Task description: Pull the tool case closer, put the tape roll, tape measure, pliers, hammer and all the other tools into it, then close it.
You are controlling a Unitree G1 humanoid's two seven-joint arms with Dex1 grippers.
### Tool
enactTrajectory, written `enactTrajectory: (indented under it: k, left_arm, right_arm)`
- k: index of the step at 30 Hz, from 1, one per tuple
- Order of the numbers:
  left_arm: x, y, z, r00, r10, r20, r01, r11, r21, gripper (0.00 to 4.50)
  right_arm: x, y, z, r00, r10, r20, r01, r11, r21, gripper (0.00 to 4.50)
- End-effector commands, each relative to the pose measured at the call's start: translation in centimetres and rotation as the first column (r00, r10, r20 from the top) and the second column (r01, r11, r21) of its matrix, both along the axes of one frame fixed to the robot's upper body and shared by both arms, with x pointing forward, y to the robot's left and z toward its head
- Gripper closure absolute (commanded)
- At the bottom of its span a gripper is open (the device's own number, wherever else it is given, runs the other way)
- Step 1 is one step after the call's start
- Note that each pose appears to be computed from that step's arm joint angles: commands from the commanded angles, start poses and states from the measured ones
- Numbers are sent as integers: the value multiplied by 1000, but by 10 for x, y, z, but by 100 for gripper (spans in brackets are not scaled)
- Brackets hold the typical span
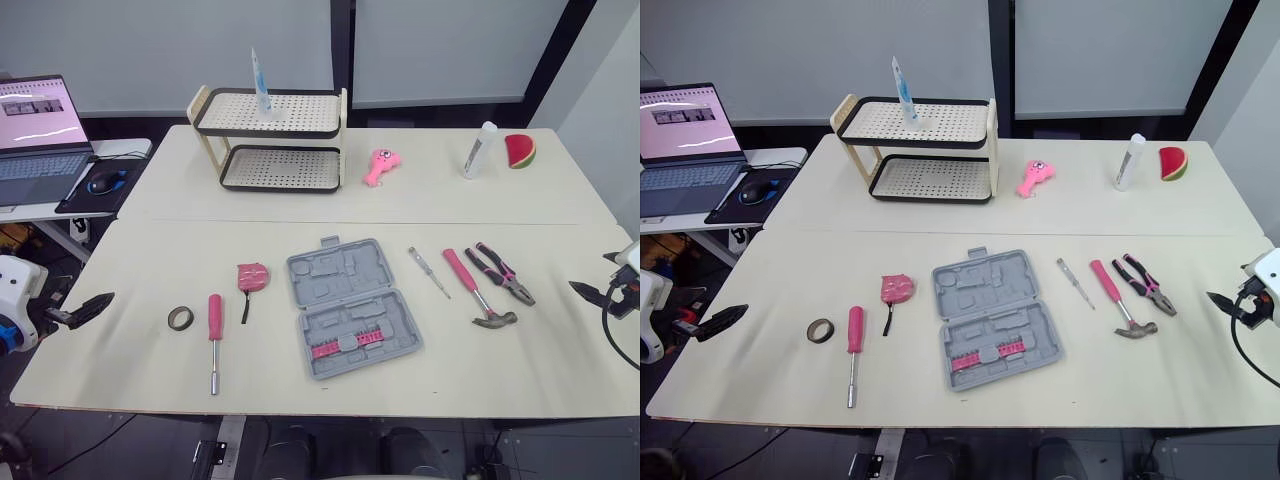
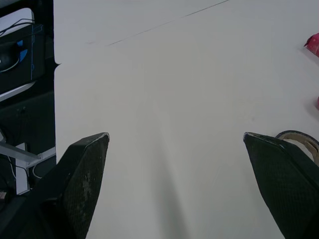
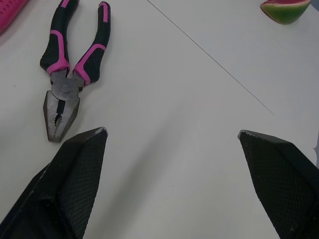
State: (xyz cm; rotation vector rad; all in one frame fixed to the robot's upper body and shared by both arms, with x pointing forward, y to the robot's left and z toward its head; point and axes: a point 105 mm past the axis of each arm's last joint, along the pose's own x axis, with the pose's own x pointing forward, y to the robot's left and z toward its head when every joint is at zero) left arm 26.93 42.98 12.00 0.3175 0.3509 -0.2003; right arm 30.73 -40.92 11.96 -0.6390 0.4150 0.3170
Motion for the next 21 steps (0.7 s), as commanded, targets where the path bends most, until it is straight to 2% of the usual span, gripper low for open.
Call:
enactTrajectory:
  k: [1, 21]
  left_arm:
    - [4, 3, 8, 999, 18, 28, -19, 1000, 21, 0]
    - [9, -1, 5, 999, -23, 30, 24, 1000, -6, 0]
  right_arm:
    - [-1, -8, 16, 999, -15, 33, 16, 1000, -24, 2]
    - [-3, -13, 12, 999, -46, 24, 46, 998, -35, 2]
